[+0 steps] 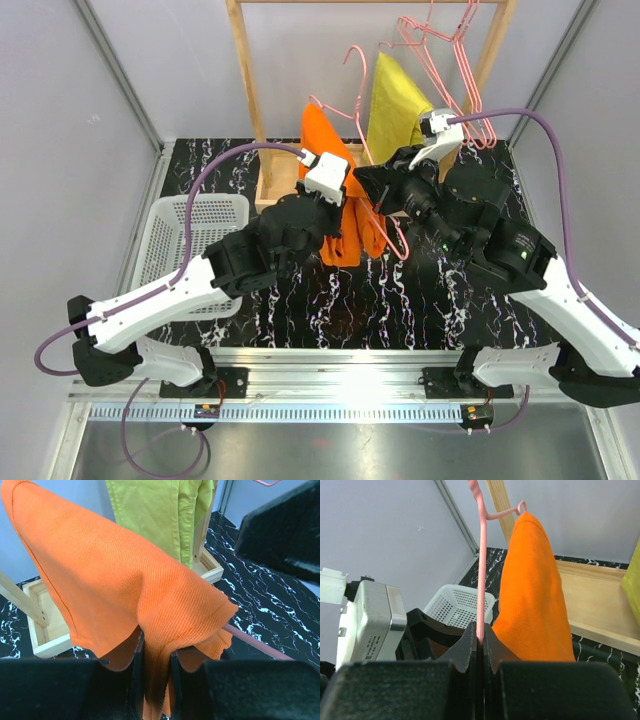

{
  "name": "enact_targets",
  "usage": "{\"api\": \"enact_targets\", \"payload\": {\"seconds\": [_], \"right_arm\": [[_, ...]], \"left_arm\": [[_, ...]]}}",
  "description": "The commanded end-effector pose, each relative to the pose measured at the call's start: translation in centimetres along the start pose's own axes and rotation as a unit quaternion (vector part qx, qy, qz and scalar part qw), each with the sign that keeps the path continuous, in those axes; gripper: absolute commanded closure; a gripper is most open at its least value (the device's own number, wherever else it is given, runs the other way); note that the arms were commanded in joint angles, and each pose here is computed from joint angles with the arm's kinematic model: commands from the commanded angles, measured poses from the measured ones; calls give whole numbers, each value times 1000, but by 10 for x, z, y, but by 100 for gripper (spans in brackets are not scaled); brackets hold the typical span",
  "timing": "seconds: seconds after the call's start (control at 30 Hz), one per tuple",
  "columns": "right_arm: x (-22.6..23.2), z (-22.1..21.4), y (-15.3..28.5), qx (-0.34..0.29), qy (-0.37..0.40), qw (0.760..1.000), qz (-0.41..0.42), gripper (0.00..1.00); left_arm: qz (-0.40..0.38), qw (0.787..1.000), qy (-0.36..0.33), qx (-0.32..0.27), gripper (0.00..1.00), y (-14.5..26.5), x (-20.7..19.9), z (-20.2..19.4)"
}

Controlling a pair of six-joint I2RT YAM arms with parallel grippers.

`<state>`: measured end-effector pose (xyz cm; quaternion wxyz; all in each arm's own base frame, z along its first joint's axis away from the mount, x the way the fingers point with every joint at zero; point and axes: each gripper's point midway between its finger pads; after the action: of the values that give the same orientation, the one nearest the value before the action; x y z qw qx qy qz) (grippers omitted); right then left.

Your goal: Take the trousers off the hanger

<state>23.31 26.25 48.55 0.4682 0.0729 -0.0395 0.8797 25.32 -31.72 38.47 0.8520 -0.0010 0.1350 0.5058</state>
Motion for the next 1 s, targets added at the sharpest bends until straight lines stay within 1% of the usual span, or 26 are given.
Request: {"api": "enact_targets", "payload": {"seconds": [0.0,0.17,0.23,0.27,0.37,0.47,0.57,0.6,0.7,0.83,0.93,0.97], "right_arm": [[-8,70,13,-99,-27,994,-26,100],[-15,59,5,-88,-4,995,-54,100],[-9,50,-2,-83,14,996,-42,100],[-2,49,-3,-83,18,996,-23,100],[8,37,-6,-78,32,996,6,100],[9,23,-5,-66,40,997,13,100],[1,0,-6,-45,51,998,-14,100],[-2,-14,-8,-31,63,997,-20,100],[-17,-40,-15,-3,90,994,-64,100],[-24,-53,-18,5,92,992,-87,100],[-23,-58,-19,5,79,993,-84,100],[-24,-60,-19,8,78,993,-86,100]], "left_arm": [[-9,999,35,-30,100,2,-4,20],[-28,998,42,-30,100,12,-6,27],[-38,998,41,-26,100,15,-10,28],[-39,998,42,-26,100,16,-9,29],[-22,998,42,-33,100,19,-2,36],[-3,998,47,-39,100,22,7,44],[-2,997,59,-43,100,26,11,53],[-7,997,62,-42,100,28,10,55],[-19,996,77,-46,100,36,7,66],[-23,993,95,-62,100,48,11,81],[-12,991,105,-86,100,52,19,88],[-13,987,119,-103,100,58,22,98]]}}
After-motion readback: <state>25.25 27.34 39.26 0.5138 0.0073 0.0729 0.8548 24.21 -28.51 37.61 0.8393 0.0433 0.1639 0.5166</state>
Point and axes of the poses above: each gripper's point midway between its finger pads, its own y axis back along the fingers, its own x axis along the line the jaws close on, z = x × y, and after that the axes turned 13 degrees about y, right-handed
